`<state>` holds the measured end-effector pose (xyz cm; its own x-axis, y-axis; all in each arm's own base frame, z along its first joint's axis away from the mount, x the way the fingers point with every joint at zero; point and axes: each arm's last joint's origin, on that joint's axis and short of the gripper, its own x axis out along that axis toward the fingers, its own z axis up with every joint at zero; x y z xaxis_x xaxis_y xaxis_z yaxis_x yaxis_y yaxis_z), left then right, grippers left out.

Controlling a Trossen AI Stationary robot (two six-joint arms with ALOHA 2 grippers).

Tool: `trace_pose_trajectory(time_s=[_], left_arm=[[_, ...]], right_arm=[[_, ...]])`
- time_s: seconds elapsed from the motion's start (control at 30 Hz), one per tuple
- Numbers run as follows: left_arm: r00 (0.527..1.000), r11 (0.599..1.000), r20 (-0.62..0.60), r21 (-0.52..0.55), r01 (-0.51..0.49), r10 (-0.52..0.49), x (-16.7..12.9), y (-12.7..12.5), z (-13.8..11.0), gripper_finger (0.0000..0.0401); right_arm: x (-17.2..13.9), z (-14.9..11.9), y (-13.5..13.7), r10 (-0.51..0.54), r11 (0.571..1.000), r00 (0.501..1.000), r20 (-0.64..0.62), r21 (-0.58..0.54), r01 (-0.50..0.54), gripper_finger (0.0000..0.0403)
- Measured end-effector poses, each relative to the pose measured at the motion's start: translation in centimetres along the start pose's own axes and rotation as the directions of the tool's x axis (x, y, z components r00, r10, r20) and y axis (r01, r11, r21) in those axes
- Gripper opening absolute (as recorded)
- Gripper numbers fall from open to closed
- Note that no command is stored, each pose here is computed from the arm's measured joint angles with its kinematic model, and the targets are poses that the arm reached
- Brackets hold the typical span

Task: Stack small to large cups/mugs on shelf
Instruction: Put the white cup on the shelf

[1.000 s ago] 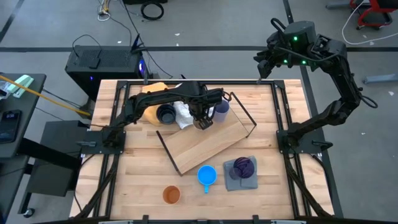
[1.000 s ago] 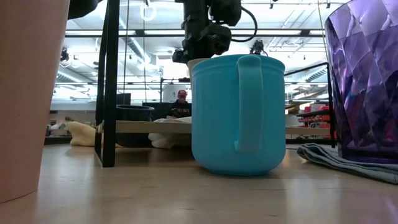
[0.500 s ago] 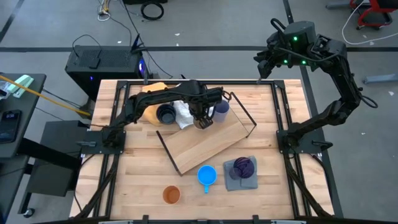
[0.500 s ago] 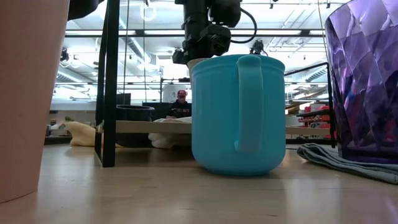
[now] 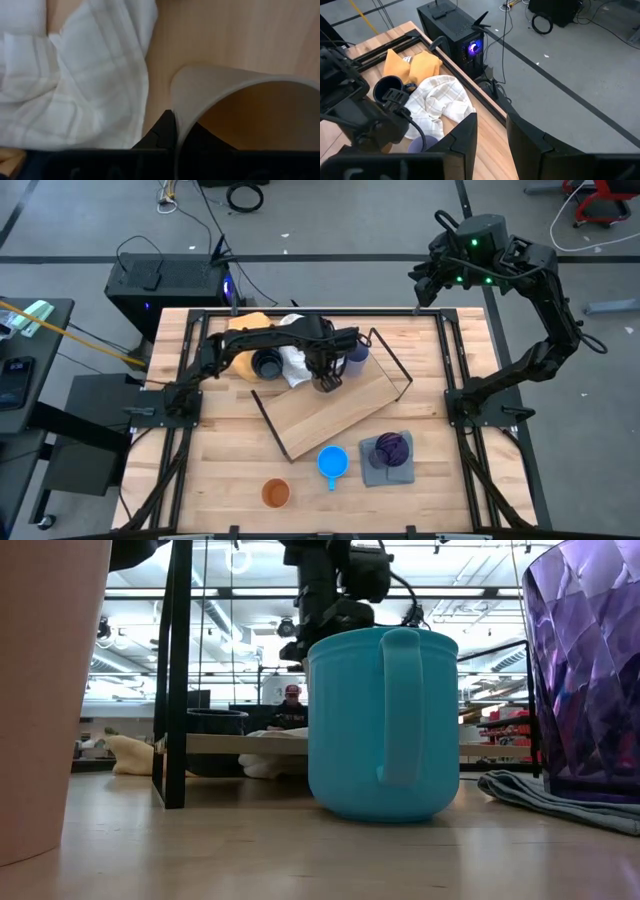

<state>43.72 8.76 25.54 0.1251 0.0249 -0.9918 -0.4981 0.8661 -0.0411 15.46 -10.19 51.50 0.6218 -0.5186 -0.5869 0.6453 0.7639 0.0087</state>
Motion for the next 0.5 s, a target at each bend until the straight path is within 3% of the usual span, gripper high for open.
trace_pose_trajectory(time_s=[0.5], left_arm=[[1.0, 1.0, -0.018, 0.023, -0.01, 0.01, -0.06, 0.6, 0.0, 0.0007]], right_arm=[[0.0, 0.0, 0.0, 0.0, 1.0, 1.0, 0.0, 0.0, 0.0, 0.0112]])
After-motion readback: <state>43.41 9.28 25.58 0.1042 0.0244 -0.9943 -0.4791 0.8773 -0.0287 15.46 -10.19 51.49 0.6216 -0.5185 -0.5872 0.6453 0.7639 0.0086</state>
